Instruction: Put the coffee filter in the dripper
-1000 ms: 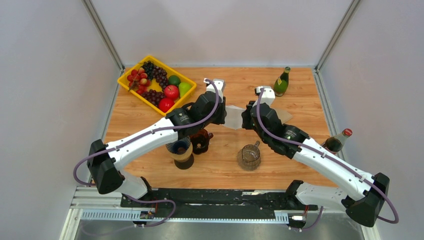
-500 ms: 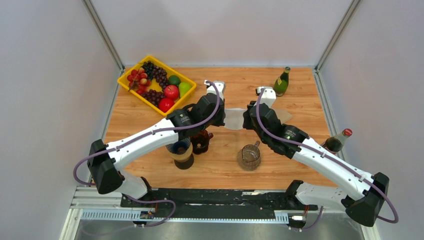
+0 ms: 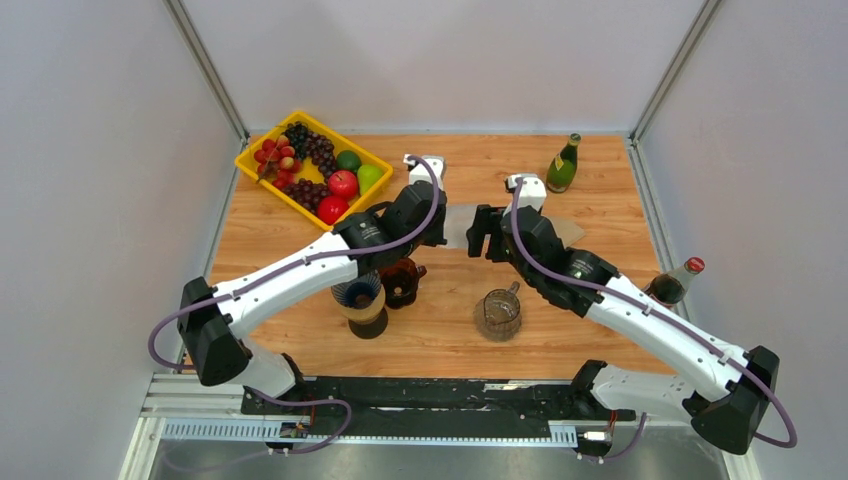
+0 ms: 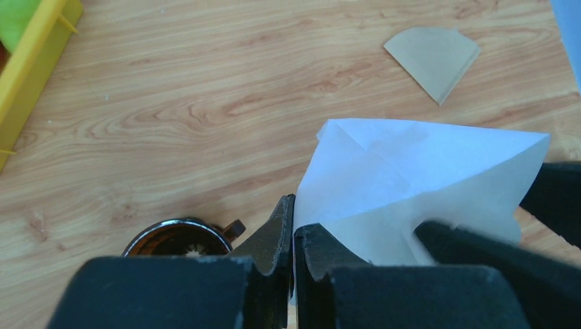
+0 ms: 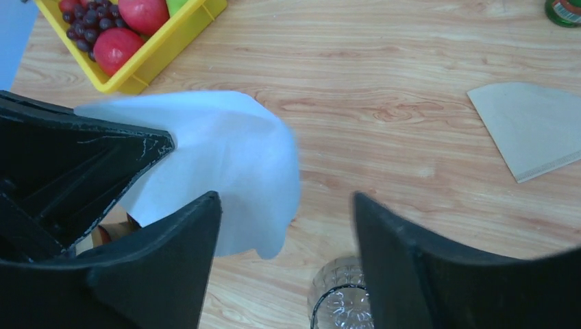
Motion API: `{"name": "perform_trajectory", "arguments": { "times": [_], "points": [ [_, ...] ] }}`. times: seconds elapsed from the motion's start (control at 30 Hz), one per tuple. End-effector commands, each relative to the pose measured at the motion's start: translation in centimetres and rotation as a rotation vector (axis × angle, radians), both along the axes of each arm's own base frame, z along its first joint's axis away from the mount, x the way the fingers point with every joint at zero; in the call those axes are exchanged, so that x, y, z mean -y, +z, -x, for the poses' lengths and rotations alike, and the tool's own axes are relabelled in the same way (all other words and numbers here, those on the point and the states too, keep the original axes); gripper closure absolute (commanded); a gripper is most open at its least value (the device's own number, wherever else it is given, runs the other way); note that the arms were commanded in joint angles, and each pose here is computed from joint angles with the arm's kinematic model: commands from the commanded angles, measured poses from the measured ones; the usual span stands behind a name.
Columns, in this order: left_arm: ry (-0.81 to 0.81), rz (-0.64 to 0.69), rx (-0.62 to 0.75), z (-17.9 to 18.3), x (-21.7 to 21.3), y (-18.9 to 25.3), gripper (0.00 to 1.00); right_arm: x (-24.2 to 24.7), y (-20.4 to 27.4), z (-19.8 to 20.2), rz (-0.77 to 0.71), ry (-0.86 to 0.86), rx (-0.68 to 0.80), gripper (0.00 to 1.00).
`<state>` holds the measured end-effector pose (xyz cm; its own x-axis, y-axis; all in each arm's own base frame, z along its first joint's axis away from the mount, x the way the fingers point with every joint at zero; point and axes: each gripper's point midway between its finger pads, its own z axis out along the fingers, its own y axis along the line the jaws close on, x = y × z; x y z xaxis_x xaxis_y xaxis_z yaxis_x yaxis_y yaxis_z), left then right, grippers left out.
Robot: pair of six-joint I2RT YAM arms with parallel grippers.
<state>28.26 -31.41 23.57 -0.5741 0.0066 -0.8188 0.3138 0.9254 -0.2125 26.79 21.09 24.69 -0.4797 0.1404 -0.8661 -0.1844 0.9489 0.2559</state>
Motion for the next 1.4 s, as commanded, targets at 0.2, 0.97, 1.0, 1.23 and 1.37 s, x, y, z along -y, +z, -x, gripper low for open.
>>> {"name": "perform_trajectory", "arguments": {
  "times": [0.2,0.97,1.0,1.23,1.37],
  "points": [
    [0.094,0.045,0.016,-3.9,-1.0,3.1,0.99,2.9,4.3,0.9,-0.107,-0.071,0.121,0.0],
    [0.112,0.043,-0.219,8.9,-15.2,5.4,0.95,7.9,-3.0,-1.6,0.083,-0.217,0.026,0.0],
    [0.116,0.053,-0.222,9.6,-15.7,5.6,0.95,7.9,-3.3,-1.7,0.081,-0.216,0.017,0.0],
    [0.188,-0.017,-0.34,13.3,-19.3,3.1,0.95,7.7,-4.3,-2.5,0.05,-0.187,-0.016,0.0],
    [0.171,-0.004,-0.382,14.2,-19.0,2.0,0.92,7.5,-4.4,-2.5,0.05,-0.174,-0.023,0.0]
  ]
}}
